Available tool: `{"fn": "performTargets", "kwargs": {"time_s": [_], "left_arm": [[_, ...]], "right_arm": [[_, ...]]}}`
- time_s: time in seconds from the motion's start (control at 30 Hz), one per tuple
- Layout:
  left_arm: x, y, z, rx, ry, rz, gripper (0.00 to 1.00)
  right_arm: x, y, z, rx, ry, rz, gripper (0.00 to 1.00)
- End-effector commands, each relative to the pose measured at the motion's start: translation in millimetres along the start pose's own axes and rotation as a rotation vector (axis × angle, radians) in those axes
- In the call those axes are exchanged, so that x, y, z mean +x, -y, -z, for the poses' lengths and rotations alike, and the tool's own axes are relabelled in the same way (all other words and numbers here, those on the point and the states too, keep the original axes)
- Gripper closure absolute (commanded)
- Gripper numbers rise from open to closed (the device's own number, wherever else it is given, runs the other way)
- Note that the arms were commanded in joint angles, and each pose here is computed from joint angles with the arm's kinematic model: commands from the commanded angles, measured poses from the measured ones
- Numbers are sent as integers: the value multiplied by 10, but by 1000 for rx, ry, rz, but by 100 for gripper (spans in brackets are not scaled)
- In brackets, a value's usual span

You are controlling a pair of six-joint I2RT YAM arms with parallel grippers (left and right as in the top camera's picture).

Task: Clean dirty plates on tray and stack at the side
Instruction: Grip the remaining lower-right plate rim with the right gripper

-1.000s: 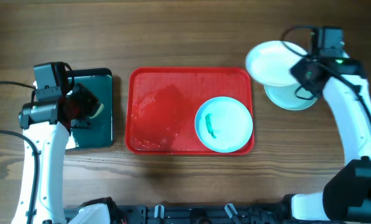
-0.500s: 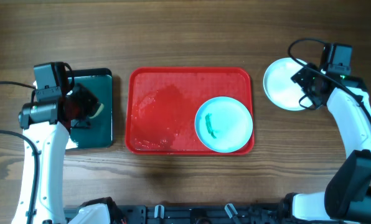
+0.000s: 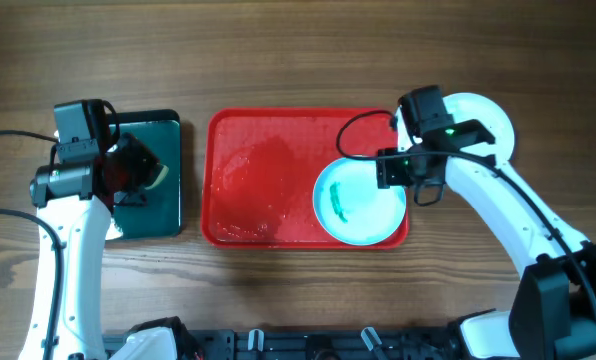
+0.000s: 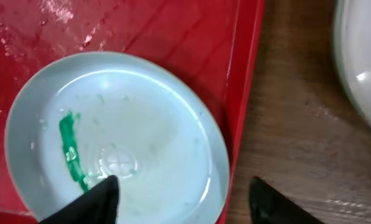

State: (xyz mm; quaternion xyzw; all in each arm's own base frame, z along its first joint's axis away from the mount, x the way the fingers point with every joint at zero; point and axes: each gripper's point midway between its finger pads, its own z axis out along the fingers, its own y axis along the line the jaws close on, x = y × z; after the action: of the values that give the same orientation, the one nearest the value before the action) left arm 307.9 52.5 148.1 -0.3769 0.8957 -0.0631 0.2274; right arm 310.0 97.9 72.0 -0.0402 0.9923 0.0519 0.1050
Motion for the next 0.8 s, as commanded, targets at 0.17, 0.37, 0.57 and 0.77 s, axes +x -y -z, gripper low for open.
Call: {"fn": "performTargets", "kwargs": {"time_s": [0.17, 0.37, 0.57, 0.77], "left_arm": [[0, 2, -15, 5, -5, 10, 96], [-1, 2, -15, 5, -4, 10, 96], [0, 2, -15, 5, -5, 10, 95], [-3, 11, -15, 10, -4, 10, 95]], "right_arm": [[122, 41, -272, 20, -80, 136, 49], [285, 97, -477, 33, -135, 151, 53], [350, 129, -516, 43, -148, 169, 62], [422, -31, -606, -61, -143, 160, 68]]}}
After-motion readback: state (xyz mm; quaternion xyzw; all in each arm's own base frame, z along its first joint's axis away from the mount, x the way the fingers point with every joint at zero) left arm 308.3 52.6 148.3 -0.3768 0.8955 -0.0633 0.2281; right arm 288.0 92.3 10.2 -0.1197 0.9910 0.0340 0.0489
